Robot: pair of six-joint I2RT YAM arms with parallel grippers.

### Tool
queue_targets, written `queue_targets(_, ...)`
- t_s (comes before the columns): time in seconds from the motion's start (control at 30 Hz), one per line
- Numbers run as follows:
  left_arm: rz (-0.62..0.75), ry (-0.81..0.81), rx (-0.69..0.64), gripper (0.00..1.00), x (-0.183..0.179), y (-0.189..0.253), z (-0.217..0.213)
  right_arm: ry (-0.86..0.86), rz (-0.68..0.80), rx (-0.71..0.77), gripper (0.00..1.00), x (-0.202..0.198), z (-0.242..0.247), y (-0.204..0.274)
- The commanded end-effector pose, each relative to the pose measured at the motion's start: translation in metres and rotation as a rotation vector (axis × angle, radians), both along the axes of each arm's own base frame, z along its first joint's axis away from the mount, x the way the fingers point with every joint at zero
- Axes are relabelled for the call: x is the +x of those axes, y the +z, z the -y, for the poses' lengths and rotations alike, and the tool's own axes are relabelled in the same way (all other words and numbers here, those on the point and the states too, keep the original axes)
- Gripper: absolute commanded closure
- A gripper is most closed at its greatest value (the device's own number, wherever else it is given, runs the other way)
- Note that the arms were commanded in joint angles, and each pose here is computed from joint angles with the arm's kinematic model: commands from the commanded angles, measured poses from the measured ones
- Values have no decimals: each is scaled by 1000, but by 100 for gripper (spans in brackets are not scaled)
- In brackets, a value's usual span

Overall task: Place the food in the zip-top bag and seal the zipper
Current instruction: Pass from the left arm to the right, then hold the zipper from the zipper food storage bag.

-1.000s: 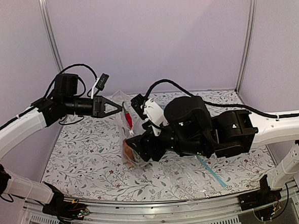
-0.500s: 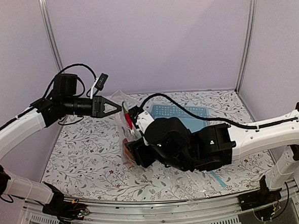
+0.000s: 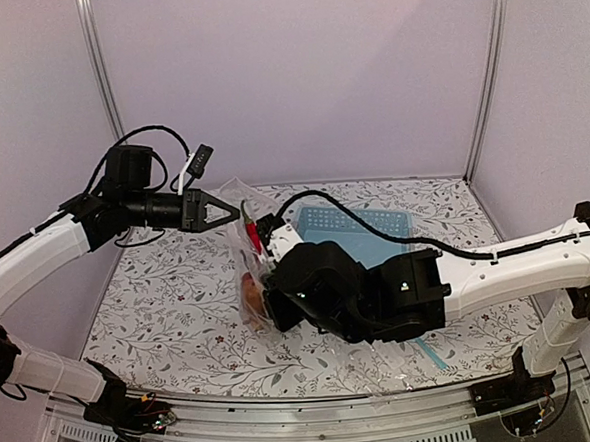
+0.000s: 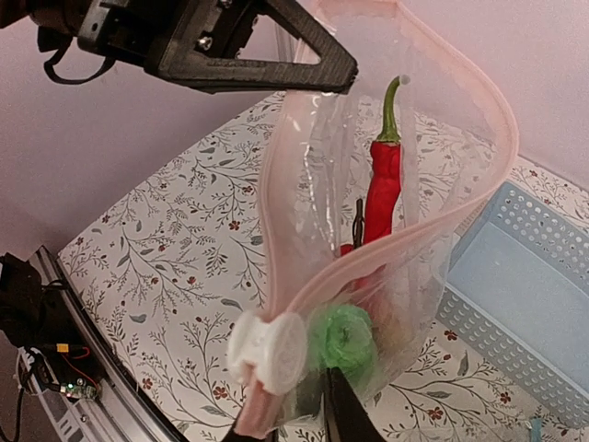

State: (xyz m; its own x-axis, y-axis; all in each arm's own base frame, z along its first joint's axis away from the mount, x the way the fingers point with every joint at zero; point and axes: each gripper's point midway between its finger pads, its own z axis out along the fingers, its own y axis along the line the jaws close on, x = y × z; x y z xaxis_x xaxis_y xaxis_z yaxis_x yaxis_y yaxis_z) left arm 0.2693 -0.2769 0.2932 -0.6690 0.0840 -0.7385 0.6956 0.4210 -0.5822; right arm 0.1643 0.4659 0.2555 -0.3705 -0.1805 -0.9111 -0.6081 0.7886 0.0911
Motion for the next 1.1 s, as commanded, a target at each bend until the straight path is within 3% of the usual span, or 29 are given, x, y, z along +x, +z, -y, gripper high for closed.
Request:
queue_targets(0.0, 36, 8, -9, 100, -1, 7, -2, -38, 3, 26, 91, 7, 3, 11)
queue_targets(0.07, 37, 12, -6, 100, 0, 6, -2, -38, 5, 38, 99, 9, 4, 17)
queue_targets(0.17, 44, 20, -1, 100, 1, 7, -4, -15, 1, 55, 100, 13, 5, 23)
queue_targets(0.23, 61, 34, 10, 87, 1, 9, -6, 34, -7, 67, 100, 15, 2, 26)
queue_targets(0.33, 134, 81, 44, 57, 3, 19, -17, 169, 1, 71, 100, 12, -3, 37)
queue_targets(0.43, 272, 144, 84, 36, 1, 39, -34, 314, 25, 58, 100, 9, -5, 50)
queue_targets(0.47, 389, 199, 95, 23, -3, 59, -48, 432, 15, 80, 100, 6, -1, 62)
queue_targets(0.5, 435, 202, 91, 20, -8, 66, -51, 457, 7, 88, 100, 12, 3, 65)
queue_targets(0.6, 557, 130, 53, 15, -32, 87, -51, 552, -36, 122, 100, 11, 12, 72)
queue_targets(0.8, 720, -114, -4, 16, -78, 104, -23, 610, -83, 98, 100, 8, 23, 56)
queue_targets(1.07, 698, -332, -17, 20, -89, 91, 27, 666, -99, 98, 100, -9, 44, 46)
